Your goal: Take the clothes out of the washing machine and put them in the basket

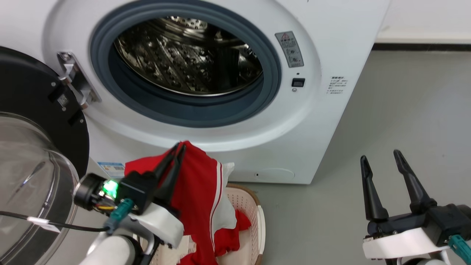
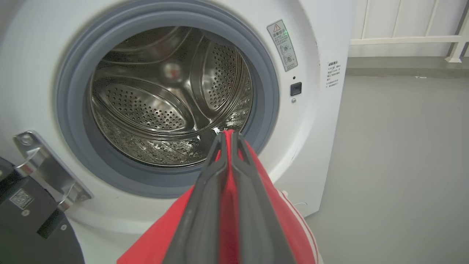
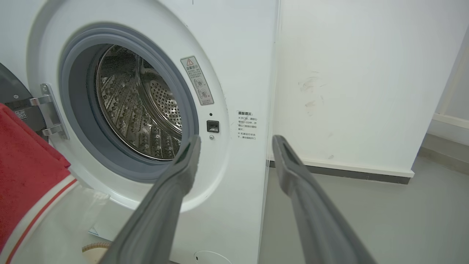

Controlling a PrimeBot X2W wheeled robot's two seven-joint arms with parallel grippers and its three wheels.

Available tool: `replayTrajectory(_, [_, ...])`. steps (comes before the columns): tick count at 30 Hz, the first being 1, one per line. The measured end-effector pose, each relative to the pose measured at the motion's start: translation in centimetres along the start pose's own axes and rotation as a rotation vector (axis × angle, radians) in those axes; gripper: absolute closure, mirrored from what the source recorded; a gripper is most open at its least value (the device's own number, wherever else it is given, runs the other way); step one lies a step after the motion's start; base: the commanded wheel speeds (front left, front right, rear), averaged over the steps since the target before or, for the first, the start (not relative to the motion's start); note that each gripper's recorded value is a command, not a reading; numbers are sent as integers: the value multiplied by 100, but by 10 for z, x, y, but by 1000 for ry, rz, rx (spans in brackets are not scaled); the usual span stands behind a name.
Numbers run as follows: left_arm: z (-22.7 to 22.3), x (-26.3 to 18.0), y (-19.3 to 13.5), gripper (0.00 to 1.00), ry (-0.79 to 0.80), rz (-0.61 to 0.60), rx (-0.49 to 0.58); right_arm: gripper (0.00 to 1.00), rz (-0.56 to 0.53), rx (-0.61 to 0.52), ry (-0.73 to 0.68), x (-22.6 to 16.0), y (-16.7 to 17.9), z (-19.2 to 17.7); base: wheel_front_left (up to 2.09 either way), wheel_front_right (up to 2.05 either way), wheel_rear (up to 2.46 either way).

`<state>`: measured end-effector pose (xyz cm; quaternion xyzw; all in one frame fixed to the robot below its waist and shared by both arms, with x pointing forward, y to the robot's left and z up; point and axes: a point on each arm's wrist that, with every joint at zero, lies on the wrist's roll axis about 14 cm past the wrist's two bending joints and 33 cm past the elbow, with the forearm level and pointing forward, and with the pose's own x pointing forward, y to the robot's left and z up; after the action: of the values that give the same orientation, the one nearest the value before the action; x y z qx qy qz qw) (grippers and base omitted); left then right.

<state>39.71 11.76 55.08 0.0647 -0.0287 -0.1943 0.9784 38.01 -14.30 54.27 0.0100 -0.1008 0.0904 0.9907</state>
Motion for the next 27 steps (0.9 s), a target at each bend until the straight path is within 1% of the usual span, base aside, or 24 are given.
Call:
replayTrajectory(6, [-65,0,-19,100,166,-59,-70,0,-6,-7,20,18,-6,-14,0,0,0])
replayTrajectory(10, [-112,0,-26,100,286,-85,-106,0,-7,-11,34,32,-9,-25,0,0,0])
replayTrajectory(12, [-135,2,-30,100,341,-106,-104,0,-7,-14,43,39,-11,-32,0,0,0])
replayTrajectory(13, [-135,2,-30,100,341,-106,-104,0,-7,-14,43,39,-11,-32,0,0,0])
replayTrajectory(14, [-155,6,-36,100,386,-116,-137,0,-11,-16,53,45,-14,-40,0,0,0])
replayTrajectory(20, [-218,18,-50,100,524,-159,-195,0,-30,-26,82,65,-26,-66,0,0,0])
replayTrajectory(27, [-296,23,-66,100,711,-222,-224,0,-62,-38,140,80,-43,-106,0,0,0])
